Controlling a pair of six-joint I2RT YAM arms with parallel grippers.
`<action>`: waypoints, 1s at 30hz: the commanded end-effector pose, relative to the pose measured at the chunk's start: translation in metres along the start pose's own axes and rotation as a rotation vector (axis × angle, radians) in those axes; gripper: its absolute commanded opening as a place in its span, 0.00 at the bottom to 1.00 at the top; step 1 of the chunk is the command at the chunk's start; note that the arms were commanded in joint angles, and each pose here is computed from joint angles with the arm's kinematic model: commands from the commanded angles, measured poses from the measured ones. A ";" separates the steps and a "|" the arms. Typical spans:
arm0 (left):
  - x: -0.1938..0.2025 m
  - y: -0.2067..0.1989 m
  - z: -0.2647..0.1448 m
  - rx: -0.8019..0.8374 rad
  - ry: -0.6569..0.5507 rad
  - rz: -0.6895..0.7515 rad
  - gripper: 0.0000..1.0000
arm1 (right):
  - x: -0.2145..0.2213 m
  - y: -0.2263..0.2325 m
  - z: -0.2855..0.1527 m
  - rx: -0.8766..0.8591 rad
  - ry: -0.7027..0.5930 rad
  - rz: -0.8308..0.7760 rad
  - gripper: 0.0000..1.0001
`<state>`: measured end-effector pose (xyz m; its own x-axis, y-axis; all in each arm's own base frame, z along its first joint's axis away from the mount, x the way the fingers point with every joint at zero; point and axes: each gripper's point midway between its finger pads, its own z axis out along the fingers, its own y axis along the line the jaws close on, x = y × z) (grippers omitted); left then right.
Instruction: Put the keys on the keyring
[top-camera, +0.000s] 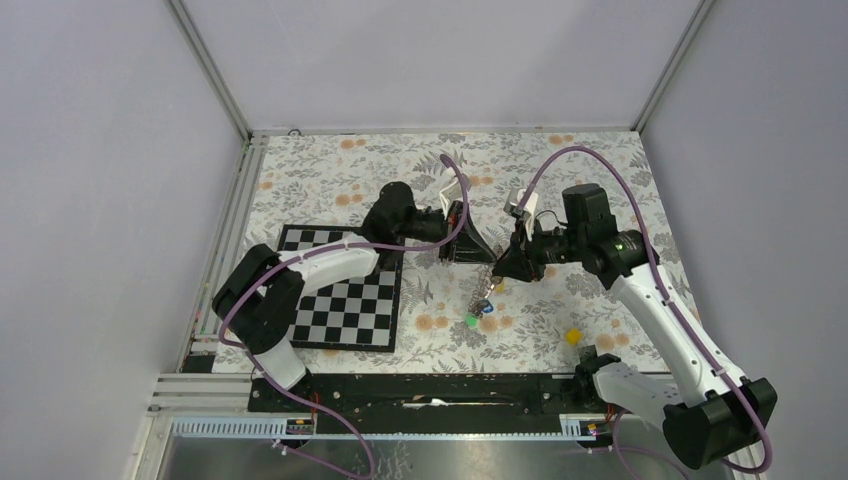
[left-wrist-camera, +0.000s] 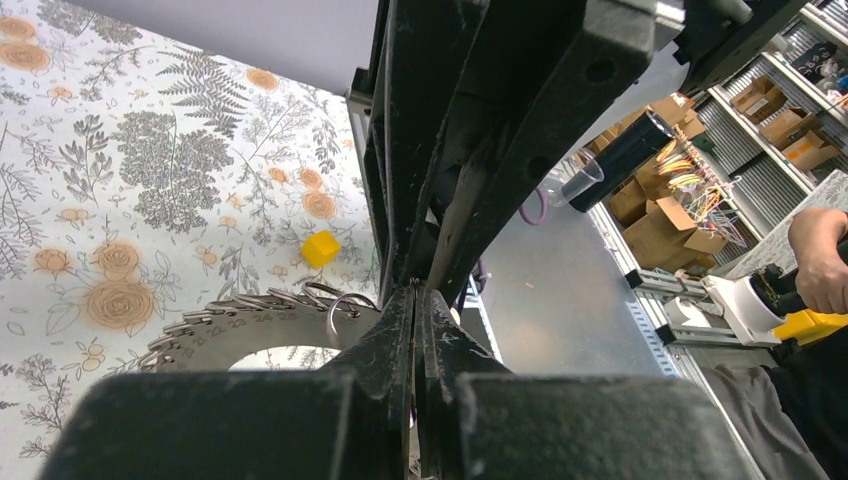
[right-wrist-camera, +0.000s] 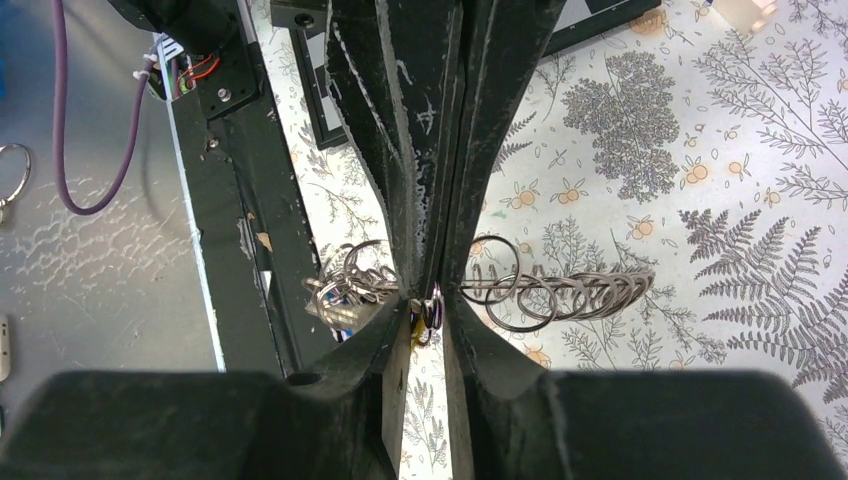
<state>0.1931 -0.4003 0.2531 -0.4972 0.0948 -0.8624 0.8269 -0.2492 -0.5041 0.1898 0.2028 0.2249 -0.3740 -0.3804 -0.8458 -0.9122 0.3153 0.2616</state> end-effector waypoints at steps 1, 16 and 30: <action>-0.039 -0.023 0.001 0.050 -0.113 0.125 0.00 | -0.001 0.010 0.002 -0.050 -0.027 0.000 0.26; -0.047 -0.016 -0.009 0.037 -0.130 0.147 0.00 | -0.005 0.013 -0.010 -0.002 -0.033 -0.046 0.43; -0.034 -0.019 -0.016 0.077 -0.077 0.223 0.00 | -0.034 0.011 -0.031 0.092 -0.082 -0.103 0.52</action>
<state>0.2068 -0.3881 0.2702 -0.4483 0.0208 -0.8936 0.8577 -0.2716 -0.4366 0.1855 0.1924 0.2528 -0.2911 -0.3593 -0.8867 -0.9210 0.3560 0.1581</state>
